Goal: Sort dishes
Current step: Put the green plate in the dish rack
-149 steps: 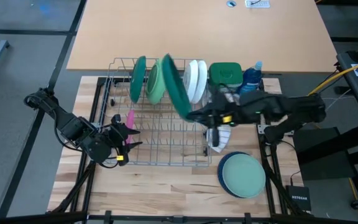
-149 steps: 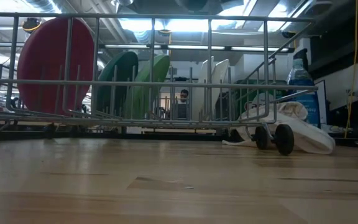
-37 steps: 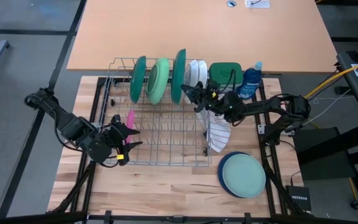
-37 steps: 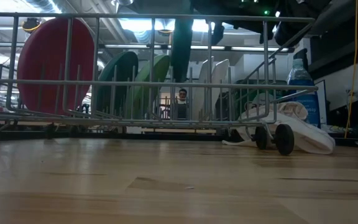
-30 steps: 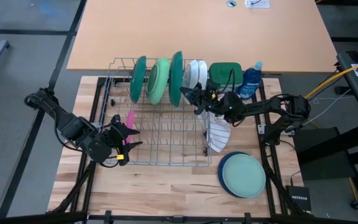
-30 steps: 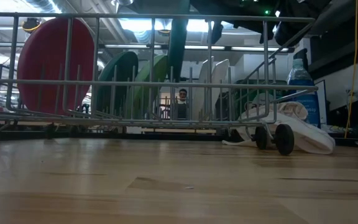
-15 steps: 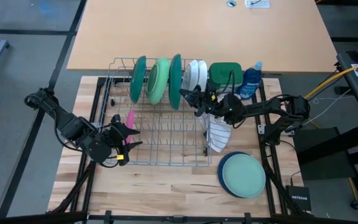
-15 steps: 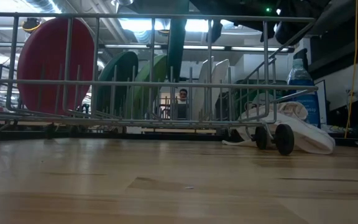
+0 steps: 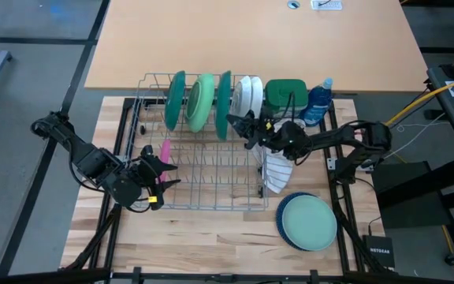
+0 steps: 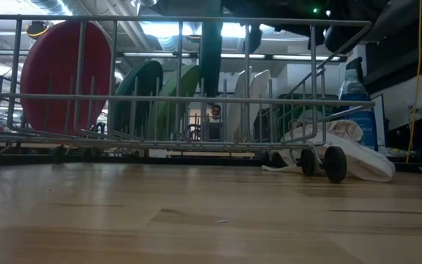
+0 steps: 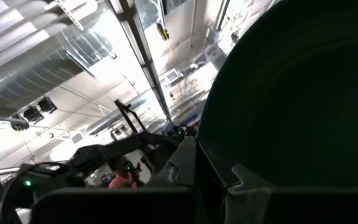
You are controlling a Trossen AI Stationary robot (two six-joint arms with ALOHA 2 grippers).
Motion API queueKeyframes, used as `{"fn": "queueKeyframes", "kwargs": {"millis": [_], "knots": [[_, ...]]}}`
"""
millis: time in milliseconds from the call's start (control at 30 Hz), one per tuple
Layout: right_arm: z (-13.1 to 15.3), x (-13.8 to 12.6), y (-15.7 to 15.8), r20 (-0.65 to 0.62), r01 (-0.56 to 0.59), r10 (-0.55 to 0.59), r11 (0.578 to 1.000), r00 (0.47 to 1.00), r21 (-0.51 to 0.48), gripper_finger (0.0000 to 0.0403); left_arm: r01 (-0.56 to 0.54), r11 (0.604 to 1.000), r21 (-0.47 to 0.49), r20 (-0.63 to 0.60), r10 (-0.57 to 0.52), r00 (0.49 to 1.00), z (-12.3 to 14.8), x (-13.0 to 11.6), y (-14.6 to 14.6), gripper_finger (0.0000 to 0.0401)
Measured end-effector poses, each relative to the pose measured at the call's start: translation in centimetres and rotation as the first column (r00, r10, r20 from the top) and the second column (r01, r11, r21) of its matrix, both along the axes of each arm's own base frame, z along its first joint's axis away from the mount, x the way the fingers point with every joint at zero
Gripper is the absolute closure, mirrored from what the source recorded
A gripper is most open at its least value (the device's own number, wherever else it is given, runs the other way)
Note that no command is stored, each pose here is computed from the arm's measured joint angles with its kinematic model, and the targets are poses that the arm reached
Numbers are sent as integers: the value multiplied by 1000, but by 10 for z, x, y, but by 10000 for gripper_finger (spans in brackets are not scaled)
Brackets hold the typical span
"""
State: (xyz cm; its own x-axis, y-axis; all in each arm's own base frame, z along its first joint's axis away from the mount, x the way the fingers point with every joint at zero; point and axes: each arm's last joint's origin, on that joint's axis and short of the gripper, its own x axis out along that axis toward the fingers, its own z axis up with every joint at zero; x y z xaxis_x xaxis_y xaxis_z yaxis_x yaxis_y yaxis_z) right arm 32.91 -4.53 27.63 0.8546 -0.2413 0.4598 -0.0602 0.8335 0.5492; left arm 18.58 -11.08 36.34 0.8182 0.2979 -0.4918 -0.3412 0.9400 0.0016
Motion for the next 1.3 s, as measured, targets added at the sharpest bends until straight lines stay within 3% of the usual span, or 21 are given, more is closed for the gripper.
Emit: {"fn": "queueKeyframes", "kwargs": {"millis": [333, 733, 1300], "knots": [[-3, 16, -2, 30, -10, 10, 1000, 999, -11, 398, 4, 1000, 7, -3, -4, 1000, 0, 0, 0, 217], [-2, 15, -21, 12, 5, -5, 1000, 1000, -24, 398, 3, 1000, 6, -2, -3, 1000, 0, 0, 0, 217], [-1, 13, -26, 15, -194, 195, 980, 981, -49, 398, -17, 999, -29, 11, 18, 1000, 0, 0, 0, 217]]}}
